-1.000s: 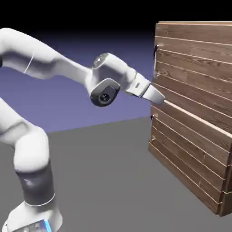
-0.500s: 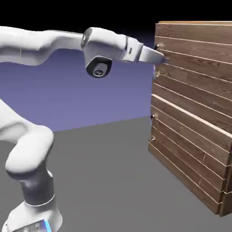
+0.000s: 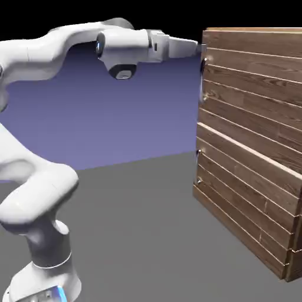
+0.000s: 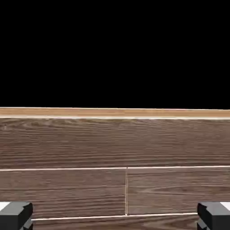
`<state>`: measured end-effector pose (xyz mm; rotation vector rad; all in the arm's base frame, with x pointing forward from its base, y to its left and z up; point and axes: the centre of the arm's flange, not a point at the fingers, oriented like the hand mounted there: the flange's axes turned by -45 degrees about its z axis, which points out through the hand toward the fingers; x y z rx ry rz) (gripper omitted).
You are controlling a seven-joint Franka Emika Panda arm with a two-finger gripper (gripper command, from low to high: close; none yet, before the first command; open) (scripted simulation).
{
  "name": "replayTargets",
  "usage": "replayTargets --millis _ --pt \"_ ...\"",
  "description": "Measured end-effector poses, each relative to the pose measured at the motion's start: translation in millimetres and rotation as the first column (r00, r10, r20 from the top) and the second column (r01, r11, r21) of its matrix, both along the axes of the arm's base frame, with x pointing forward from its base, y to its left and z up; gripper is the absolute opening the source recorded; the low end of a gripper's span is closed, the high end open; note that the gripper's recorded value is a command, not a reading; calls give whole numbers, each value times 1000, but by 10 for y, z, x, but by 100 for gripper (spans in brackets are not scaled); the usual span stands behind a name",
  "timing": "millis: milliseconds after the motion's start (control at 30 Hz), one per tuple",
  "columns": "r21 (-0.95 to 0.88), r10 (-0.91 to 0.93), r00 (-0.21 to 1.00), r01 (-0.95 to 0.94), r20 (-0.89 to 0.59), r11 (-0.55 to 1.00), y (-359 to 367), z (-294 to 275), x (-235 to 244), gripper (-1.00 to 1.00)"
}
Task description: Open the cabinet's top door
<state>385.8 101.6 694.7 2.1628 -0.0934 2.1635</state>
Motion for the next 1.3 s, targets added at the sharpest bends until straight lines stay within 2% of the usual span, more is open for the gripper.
replayTargets --millis 367,833,1000,1033,1100,1300 --pt "-12 24 998 -24 57 1000 750 -354 307 0" --pt "14 65 998 -65 0 998 1597 -1391 904 0" --pt "14 65 998 -65 0 998 1579 -1392 1401 0" --pt "14 65 998 -65 0 998 1579 -1392 1403 -100" --pt "14 65 998 -65 0 998 1579 -1392 1403 -100" --pt "14 151 988 -151 1 988 1450 -1391 982 -100"
